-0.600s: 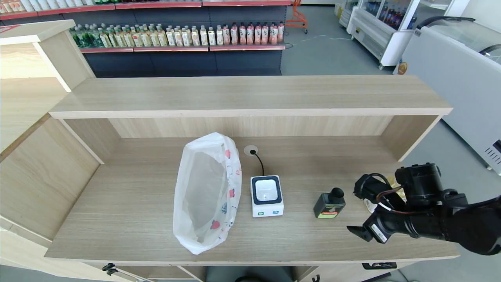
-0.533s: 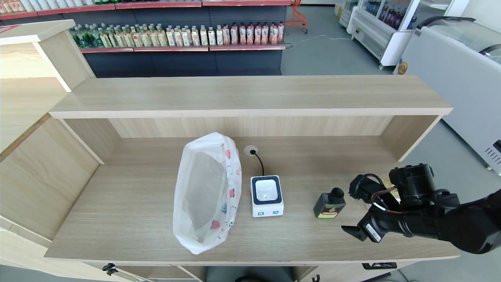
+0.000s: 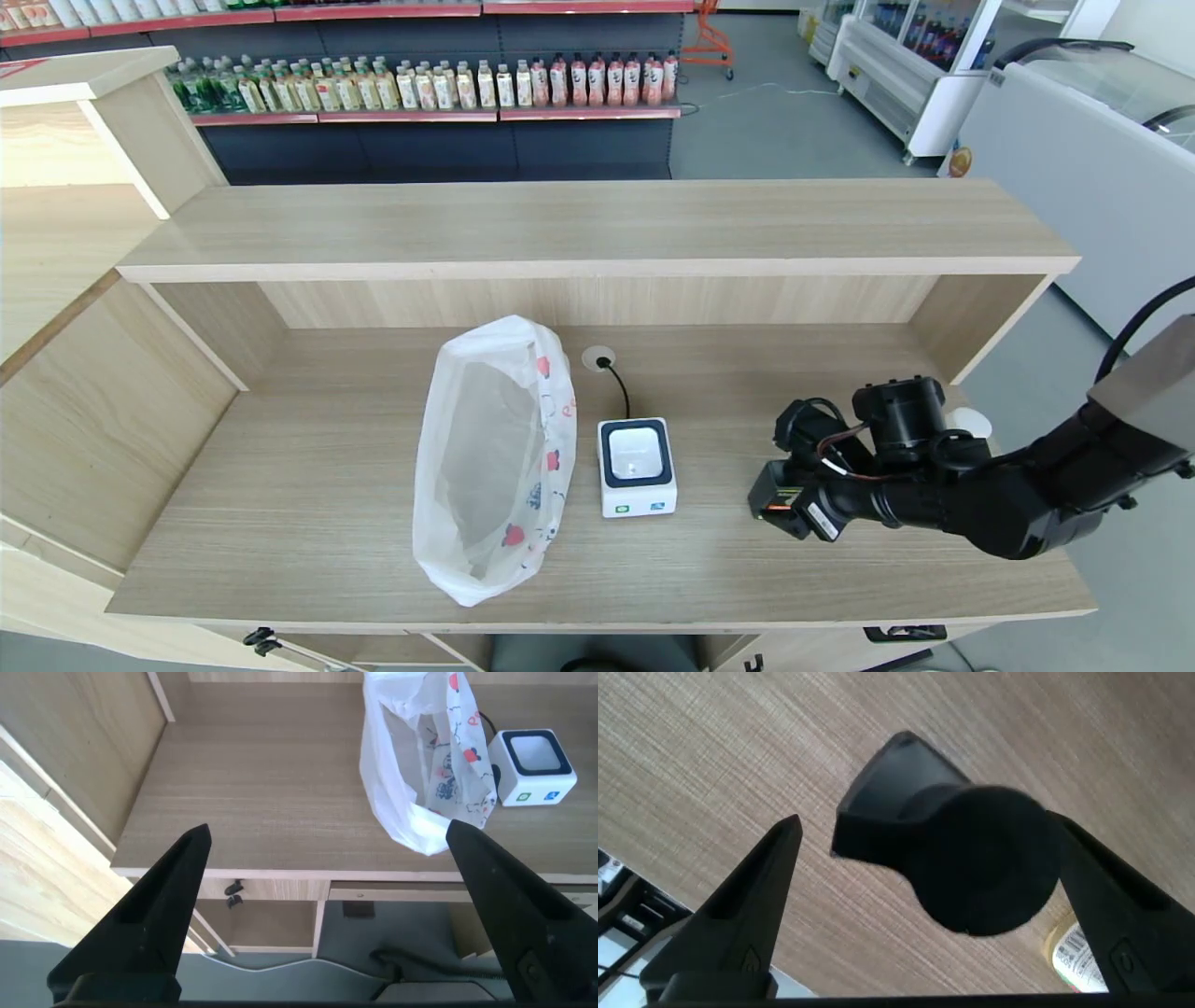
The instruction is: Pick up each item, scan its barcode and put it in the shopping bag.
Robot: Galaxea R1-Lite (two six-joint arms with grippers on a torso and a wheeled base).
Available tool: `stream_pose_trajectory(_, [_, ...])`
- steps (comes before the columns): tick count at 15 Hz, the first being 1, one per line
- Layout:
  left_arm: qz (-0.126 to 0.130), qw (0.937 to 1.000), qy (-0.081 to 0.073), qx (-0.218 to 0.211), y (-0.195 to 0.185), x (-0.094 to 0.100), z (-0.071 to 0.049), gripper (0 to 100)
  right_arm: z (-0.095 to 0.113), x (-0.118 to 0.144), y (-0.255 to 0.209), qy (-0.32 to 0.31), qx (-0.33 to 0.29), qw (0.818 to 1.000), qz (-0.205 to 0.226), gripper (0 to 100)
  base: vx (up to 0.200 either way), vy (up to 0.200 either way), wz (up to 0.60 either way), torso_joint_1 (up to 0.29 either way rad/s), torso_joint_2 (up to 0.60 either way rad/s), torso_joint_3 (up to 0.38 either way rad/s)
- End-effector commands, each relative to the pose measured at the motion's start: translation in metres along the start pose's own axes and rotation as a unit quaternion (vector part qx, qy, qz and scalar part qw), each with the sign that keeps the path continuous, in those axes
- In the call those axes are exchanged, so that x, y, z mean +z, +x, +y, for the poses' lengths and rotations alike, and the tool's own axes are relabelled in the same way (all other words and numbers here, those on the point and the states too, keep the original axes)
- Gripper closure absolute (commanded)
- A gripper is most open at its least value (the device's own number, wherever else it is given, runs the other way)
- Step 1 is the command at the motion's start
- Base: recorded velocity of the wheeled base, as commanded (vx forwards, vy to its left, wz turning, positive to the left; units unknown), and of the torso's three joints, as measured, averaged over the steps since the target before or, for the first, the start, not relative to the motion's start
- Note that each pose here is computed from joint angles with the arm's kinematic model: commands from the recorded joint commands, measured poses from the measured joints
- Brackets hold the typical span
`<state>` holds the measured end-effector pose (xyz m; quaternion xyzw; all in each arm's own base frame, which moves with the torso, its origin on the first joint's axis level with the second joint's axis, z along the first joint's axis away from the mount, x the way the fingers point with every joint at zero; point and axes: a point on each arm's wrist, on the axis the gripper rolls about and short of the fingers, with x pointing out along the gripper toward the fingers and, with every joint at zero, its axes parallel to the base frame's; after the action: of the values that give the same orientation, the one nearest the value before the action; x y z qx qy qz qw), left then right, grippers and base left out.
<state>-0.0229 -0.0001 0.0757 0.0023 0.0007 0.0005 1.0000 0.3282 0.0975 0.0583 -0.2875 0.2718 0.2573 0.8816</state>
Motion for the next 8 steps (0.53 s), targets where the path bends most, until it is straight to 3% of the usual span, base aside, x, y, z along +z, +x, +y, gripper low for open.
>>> stream_pose_trajectory(1, [0.000, 1.0000, 0.000, 0.000, 0.000, 0.000, 0.000, 0, 0.005, 0.005, 0.015, -0.007, 0.014, 1.000, -0.007, 0, 0.000, 0.000, 0.00, 0.000, 0.00, 0.000])
stream_pose_trajectory(7, [0.000, 1.0000, 0.000, 0.000, 0.000, 0.000, 0.000, 0, 0.012, 0.018, 0.033, -0.018, 0.030, 0.999, -0.027, 0, 0.000, 0.000, 0.00, 0.000, 0.00, 0.000])
stream_pose_trajectory(8, [0.000, 1.0000, 0.000, 0.000, 0.000, 0.000, 0.000, 0, 0.017, 0.022, 0.033, -0.025, 0.036, 0.999, -0.030, 100, 0.000, 0.000, 0.00, 0.000, 0.00, 0.000])
